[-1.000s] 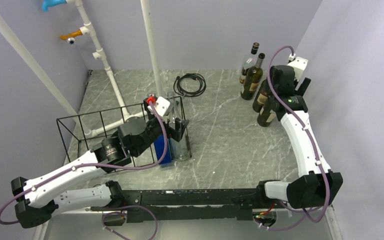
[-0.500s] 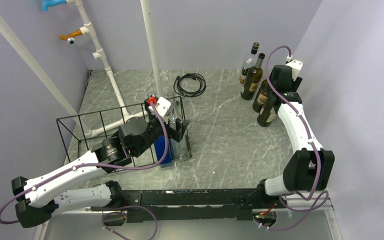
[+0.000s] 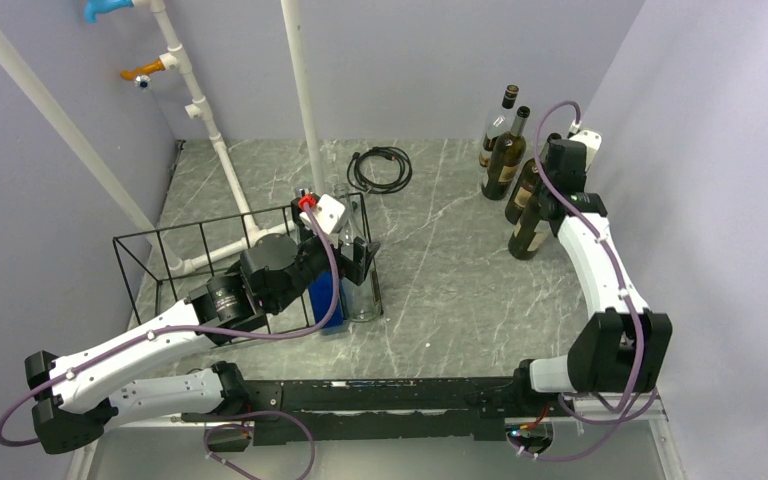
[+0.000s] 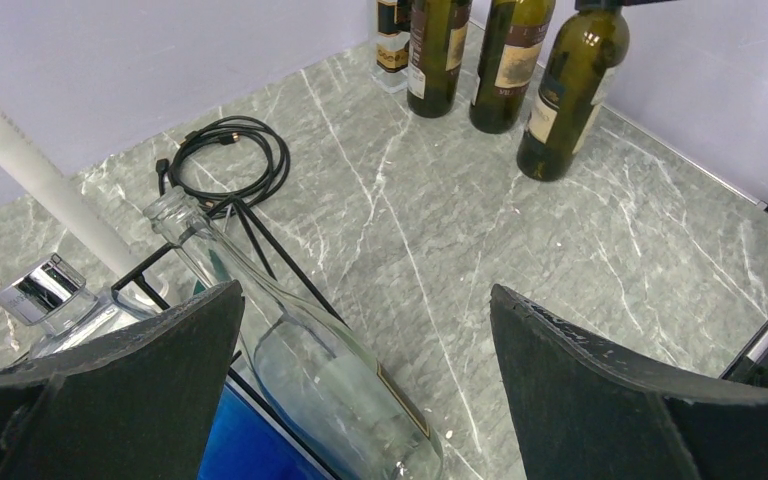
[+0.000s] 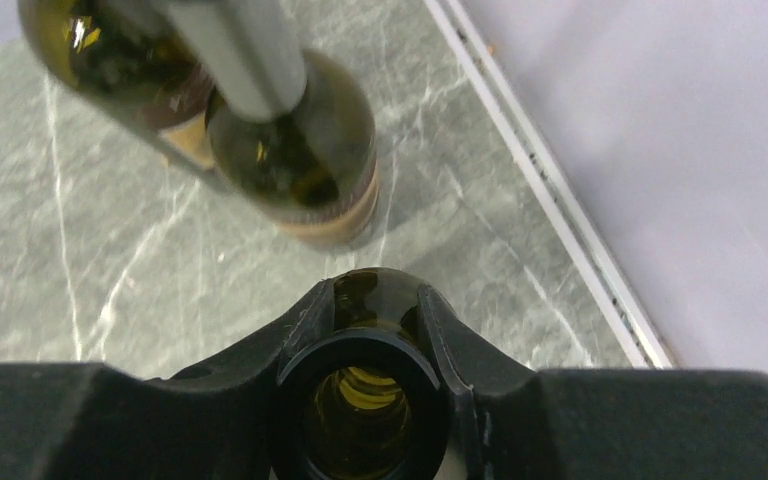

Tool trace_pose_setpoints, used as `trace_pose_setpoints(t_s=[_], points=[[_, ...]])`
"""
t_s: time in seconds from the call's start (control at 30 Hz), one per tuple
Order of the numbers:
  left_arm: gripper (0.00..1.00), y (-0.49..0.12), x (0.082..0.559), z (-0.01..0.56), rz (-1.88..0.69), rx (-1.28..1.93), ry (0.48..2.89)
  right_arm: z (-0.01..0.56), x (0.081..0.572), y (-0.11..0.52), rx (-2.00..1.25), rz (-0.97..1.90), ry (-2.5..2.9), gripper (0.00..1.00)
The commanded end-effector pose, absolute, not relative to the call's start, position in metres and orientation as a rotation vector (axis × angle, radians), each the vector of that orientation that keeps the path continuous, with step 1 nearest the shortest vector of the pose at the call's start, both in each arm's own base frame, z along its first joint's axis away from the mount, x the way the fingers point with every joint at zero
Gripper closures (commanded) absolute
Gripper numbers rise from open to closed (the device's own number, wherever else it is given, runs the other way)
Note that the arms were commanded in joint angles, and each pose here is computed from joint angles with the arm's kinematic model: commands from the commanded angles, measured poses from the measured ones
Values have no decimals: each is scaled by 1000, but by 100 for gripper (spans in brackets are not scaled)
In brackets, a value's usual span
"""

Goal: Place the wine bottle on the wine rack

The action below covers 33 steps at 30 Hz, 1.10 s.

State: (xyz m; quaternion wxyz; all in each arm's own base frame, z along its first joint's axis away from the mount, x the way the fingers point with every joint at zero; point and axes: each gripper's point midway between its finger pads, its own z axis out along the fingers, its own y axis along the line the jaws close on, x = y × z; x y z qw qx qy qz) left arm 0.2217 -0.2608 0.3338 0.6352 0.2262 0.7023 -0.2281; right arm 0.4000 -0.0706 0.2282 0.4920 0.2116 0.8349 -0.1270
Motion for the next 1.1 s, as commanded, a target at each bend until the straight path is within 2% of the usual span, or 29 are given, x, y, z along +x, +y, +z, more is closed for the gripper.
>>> trace_pose_setpoints(t_s=[0.0,0.17,0.23,0.43,0.63,1.07], points=[[1,-260,219,360,-561,476,1564,248,369,-49,412,-179,2025,85],[1,-259,218,362,-569,474,1557,276,349,-10,259,52,1985,93],[1,-260,218,361,-572,477,1559,285,340,6,224,148,1971,100],[1,-271,212,360,-621,521,1554,312,317,70,73,565,1929,100],[1,-308,192,355,-768,705,1548,337,288,129,-79,943,1895,100],[1,-353,178,321,-894,877,1679,353,228,211,-331,1178,1871,100]])
